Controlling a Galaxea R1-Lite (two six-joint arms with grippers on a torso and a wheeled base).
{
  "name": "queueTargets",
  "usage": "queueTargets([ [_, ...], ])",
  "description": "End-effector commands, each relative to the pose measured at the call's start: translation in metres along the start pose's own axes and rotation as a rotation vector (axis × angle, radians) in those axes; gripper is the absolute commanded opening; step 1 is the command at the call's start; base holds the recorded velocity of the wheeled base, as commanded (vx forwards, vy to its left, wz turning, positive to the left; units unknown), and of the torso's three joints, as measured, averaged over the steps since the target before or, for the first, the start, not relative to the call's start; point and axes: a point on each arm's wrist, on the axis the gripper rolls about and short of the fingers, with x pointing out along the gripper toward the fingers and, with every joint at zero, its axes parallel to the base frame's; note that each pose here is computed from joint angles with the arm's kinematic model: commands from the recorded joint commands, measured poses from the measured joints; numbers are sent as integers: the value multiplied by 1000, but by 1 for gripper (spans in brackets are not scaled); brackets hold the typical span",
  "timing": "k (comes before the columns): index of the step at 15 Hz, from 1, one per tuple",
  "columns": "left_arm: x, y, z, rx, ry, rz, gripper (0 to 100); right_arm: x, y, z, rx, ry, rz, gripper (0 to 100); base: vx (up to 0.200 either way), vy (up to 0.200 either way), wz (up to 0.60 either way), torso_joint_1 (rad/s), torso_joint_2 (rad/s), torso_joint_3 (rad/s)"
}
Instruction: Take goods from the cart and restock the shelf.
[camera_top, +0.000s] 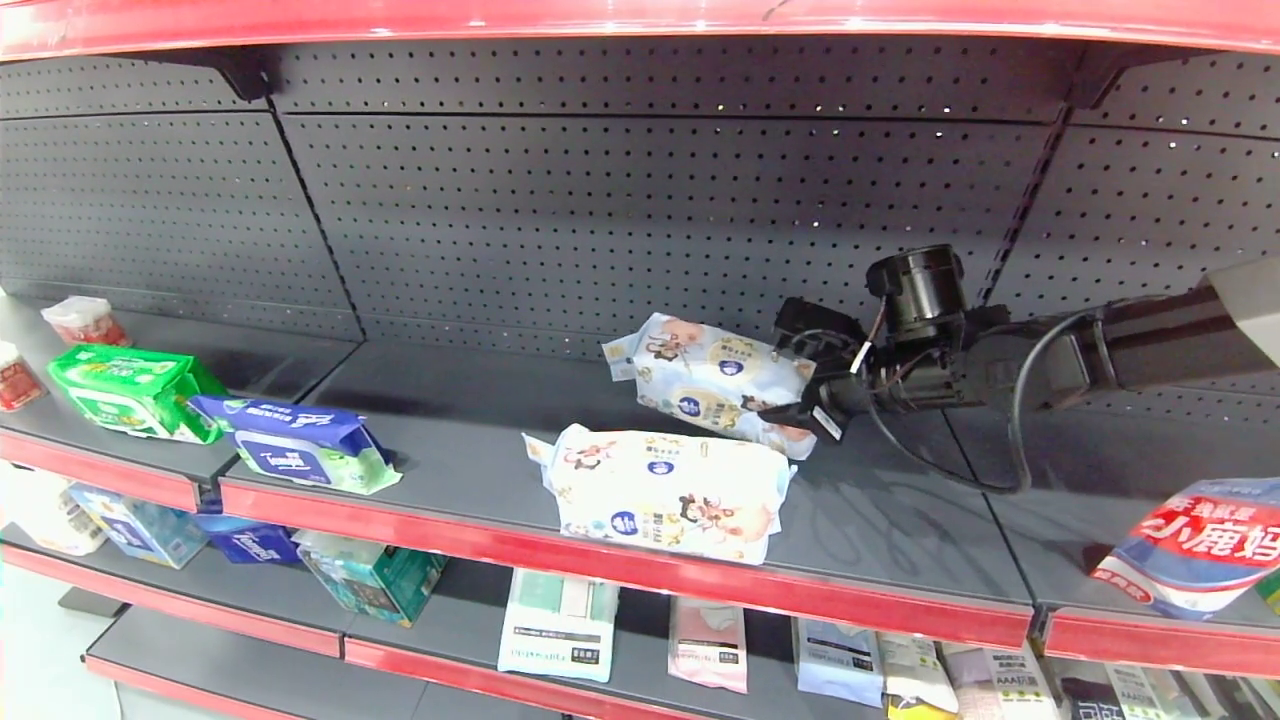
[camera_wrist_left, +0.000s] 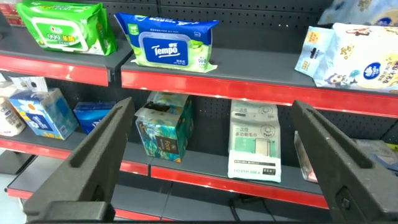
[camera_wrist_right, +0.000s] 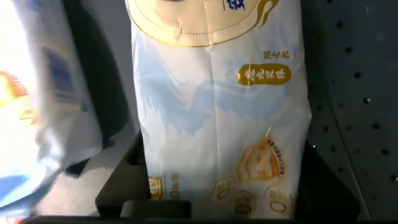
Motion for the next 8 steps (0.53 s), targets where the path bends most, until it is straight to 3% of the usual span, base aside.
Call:
queueTargets([
  [1,0,0,0,0,0,1,100,9,2,1,-5,-1,11,0,0,0,0,0,0,0],
  [8,0,0,0,1,0,2,100,20,7,2,-37,3,27,0,0,0,0,0,0,0],
])
